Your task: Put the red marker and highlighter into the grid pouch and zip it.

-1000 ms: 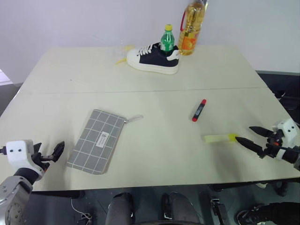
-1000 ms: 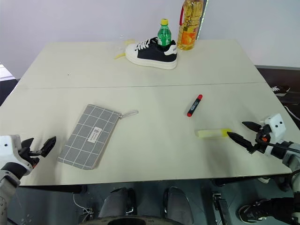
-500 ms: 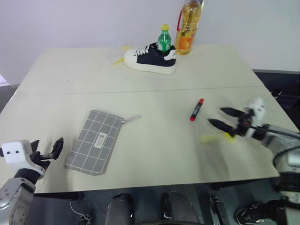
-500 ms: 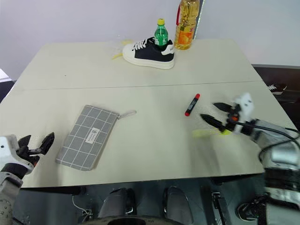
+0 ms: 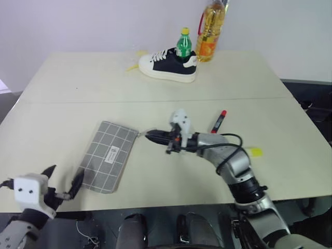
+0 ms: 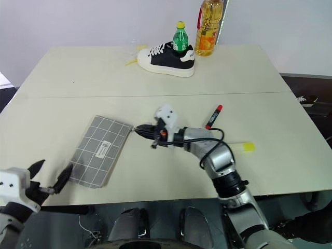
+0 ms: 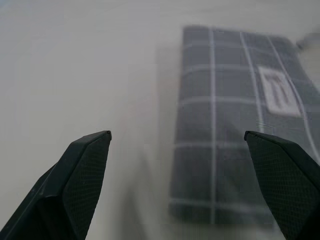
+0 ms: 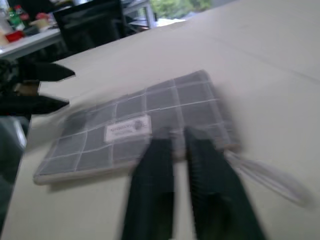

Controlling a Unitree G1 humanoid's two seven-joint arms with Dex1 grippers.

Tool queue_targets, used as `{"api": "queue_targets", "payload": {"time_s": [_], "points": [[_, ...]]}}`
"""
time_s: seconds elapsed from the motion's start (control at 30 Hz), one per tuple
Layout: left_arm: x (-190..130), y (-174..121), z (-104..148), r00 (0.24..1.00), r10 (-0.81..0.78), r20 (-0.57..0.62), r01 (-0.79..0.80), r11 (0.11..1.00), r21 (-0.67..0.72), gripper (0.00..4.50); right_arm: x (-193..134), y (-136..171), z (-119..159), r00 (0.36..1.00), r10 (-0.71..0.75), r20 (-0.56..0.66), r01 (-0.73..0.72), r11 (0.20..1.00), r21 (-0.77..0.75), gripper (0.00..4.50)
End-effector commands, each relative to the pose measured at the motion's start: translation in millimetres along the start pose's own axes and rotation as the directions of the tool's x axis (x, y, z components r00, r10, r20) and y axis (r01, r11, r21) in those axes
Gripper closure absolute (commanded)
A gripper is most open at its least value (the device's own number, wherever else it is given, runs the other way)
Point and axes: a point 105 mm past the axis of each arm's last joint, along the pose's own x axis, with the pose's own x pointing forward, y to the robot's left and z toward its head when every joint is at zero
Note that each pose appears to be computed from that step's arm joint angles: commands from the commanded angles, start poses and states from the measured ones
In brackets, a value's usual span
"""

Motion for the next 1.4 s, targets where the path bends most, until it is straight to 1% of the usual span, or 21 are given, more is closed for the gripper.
{"api": "queue_targets", "payload": {"time_s": [0.03,0.1,0.23,0.33,0.4,0.53,0.73,0.87,0.97,1.03,1.27,1.4], "points": [[-8,-23,4,0.989,-0.142,-0.048,0.148,0.969,0.197,0.0,9,-2,5,0.999,-0.029,-0.015,0.029,0.998,-0.05,4.49],[-11,-28,1,0.981,-0.179,-0.078,0.194,0.947,0.258,0.0,13,-5,5,0.999,-0.037,-0.022,0.036,0.998,-0.047,4.49],[-6,-27,6,0.979,-0.191,-0.074,0.205,0.917,0.343,0.0,19,-6,4,0.999,-0.034,-0.033,0.032,0.998,-0.057,4.49],[-2,-28,5,0.973,-0.209,-0.094,0.229,0.894,0.384,0.0,21,-6,3,0.999,-0.029,-0.037,0.027,0.998,-0.065,4.49],[5,-30,1,0.964,-0.233,-0.131,0.267,0.856,0.443,0.0,23,-5,2,0.999,-0.027,-0.038,0.024,0.998,-0.065,4.49],[13,-35,-4,0.947,-0.27,-0.173,0.32,0.797,0.512,0.0,31,0,-3,0.998,-0.019,-0.055,0.016,0.999,-0.046,4.49],[19,-37,-1,0.944,-0.287,-0.162,0.328,0.788,0.521,0.0,58,16,-13,0.995,0.005,-0.103,-0.009,0.999,-0.039,4.49],[22,-38,3,0.946,-0.29,-0.144,0.322,0.79,0.522,0.0,71,25,-28,0.984,0.01,-0.177,-0.021,0.998,-0.061,4.49],[23,-37,4,0.948,-0.286,-0.139,0.315,0.79,0.525,0.0,73,29,-57,0.945,0.016,-0.327,-0.046,0.996,-0.083,4.49],[22,-37,6,0.951,-0.282,-0.131,0.307,0.793,0.525,0.0,72,26,-65,0.929,0.004,-0.369,-0.034,0.997,-0.076,4.49],[8,-41,10,0.945,-0.297,-0.135,0.323,0.793,0.517,0.0,71,27,-69,0.919,0.018,-0.393,-0.034,0.999,-0.035,4.49],[2,-46,6,0.925,-0.332,-0.184,0.379,0.773,0.508,0.0,72,28,-70,0.918,0.024,-0.395,-0.036,0.999,-0.023,4.49]]}}
